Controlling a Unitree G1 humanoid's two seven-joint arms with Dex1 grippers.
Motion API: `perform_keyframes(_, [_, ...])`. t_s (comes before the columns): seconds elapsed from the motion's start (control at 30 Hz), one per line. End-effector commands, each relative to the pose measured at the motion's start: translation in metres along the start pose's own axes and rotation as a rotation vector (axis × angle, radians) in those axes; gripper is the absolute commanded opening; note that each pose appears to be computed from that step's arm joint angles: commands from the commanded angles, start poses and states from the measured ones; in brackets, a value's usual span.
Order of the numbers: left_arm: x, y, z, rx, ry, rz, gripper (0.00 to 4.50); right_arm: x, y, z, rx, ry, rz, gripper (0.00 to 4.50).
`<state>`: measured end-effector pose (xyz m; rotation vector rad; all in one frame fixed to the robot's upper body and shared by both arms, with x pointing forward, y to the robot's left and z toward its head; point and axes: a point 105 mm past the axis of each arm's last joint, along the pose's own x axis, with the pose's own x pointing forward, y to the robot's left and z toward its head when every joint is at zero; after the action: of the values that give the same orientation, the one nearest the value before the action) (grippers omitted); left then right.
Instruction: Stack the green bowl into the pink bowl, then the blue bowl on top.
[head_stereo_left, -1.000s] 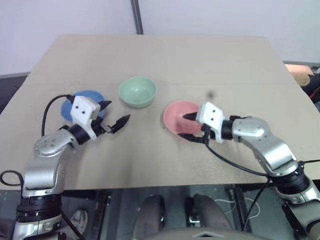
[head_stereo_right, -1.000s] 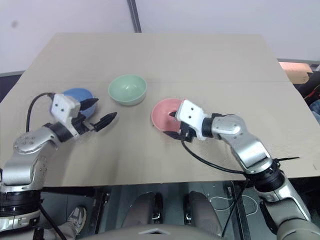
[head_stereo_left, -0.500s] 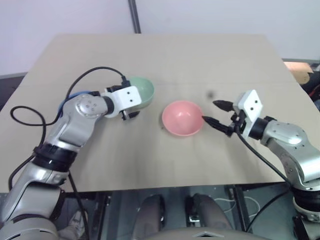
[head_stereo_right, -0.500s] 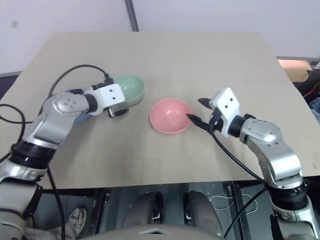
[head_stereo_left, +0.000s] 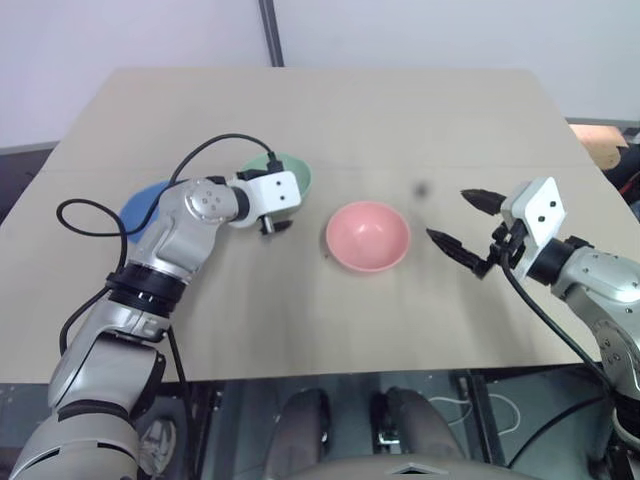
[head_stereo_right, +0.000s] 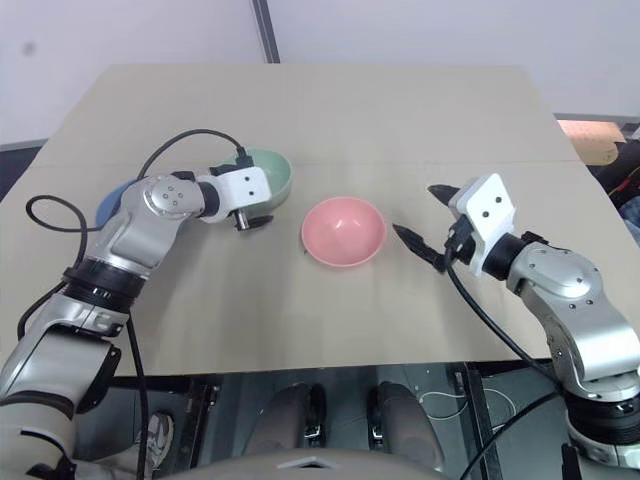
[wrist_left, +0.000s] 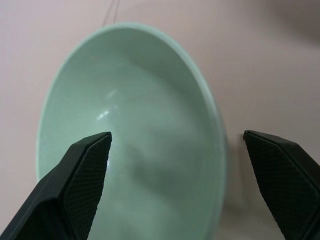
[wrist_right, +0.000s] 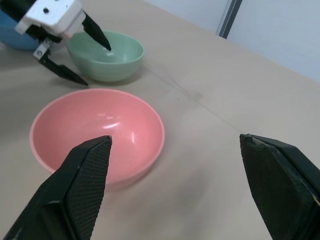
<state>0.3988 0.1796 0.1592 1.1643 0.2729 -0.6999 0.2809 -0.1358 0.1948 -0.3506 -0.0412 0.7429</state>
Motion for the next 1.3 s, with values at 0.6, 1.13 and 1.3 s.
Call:
perform_keyframes(0.6, [-0.039,0.002,0.107,0.151,-0.483,-0.101,0.20,-0.014,-0.011,0.004,-0.096,0.000,-0.088,4.50])
perform_keyframes(1.13, [-0.062,-0.032,0.137,0.359,-0.708,-0.333,3.24,-0.041,-0.016,-0.001,-0.102,0.047,-0.192,4.50])
perform_keyframes(1.3, [-0.059,0.002,0.110,0.185,-0.560,-0.150,3.64,-0.032,-0.011,-0.004,-0.087,0.038,-0.137,4.50])
